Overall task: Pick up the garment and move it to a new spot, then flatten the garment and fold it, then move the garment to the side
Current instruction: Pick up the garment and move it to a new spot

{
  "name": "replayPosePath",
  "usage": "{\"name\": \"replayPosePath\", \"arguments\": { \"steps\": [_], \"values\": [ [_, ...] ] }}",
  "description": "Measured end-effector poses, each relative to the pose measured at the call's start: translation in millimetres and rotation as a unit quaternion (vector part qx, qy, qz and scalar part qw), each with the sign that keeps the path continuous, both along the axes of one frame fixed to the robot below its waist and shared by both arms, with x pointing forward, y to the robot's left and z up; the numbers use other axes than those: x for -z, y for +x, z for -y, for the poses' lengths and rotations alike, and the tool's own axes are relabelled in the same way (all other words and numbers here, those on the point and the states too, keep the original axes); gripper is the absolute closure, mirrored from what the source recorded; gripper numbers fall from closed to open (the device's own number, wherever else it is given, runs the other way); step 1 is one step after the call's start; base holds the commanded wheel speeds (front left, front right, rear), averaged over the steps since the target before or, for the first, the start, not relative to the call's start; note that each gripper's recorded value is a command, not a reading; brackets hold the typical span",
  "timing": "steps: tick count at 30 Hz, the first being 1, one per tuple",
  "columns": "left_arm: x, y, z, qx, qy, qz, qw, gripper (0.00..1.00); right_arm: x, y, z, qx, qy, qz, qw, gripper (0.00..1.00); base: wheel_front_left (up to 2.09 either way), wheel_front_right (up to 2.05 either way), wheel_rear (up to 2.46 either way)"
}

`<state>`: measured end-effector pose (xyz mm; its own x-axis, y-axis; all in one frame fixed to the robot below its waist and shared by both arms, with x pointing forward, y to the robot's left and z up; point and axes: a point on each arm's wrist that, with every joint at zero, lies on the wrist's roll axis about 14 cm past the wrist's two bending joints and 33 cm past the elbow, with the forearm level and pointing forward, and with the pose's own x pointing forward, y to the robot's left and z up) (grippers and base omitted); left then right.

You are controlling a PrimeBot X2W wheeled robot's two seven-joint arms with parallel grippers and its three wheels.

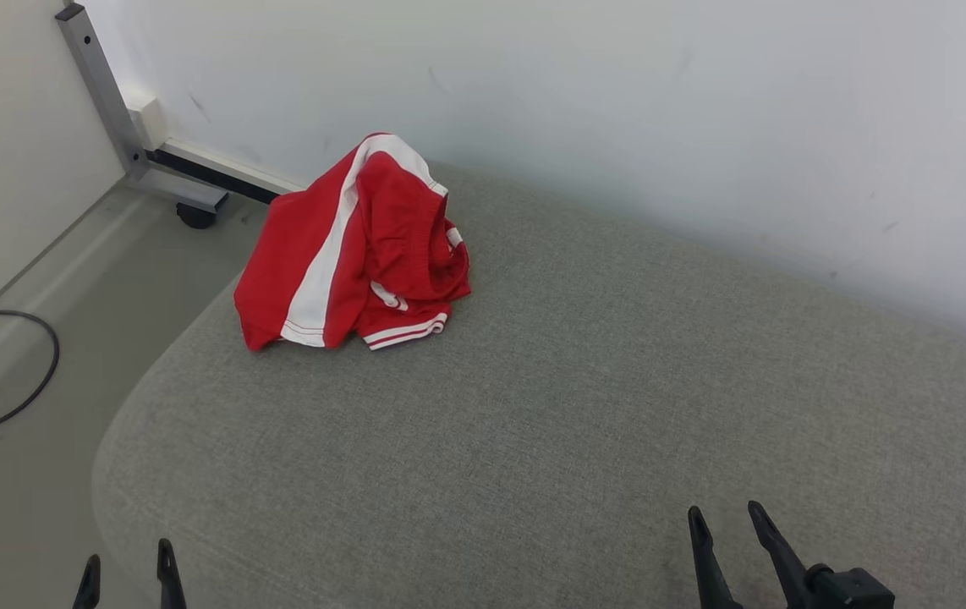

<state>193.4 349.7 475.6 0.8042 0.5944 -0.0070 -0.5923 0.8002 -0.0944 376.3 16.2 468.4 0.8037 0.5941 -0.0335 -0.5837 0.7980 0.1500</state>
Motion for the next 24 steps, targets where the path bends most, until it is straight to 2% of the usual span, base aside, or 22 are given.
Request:
{"name": "replayPosePath", "arguments": {
  "steps": [5,10,18,24],
  "values": [
    [-10.1,15.7,-0.5,0.009,-0.001,0.019,1.0,0.0,-1.0,-0.1,5.4,0.008,0.001,0.002,1.0,0.0,0.0,0.0,0.0],
    [-29.6,49.9,-3.8,0.028,0.006,0.047,0.999,0.0,-6.6,10.4,17.5,0.03,0.004,0.013,0.999,0.0,0.0,0.0,0.0],
    [-90.1,141.5,-14.5,0.08,0.059,0.102,0.99,0.0,-7.3,33.7,55.9,0.093,0.008,0.019,0.996,0.0,0.0,0.0,0.0],
    [-116.7,202.0,-18.2,0.104,0.057,0.136,0.984,0.0,-6.7,49.1,85.5,0.139,0.017,0.019,0.99,0.0,0.0,0.0,0.0]
  ]
}}
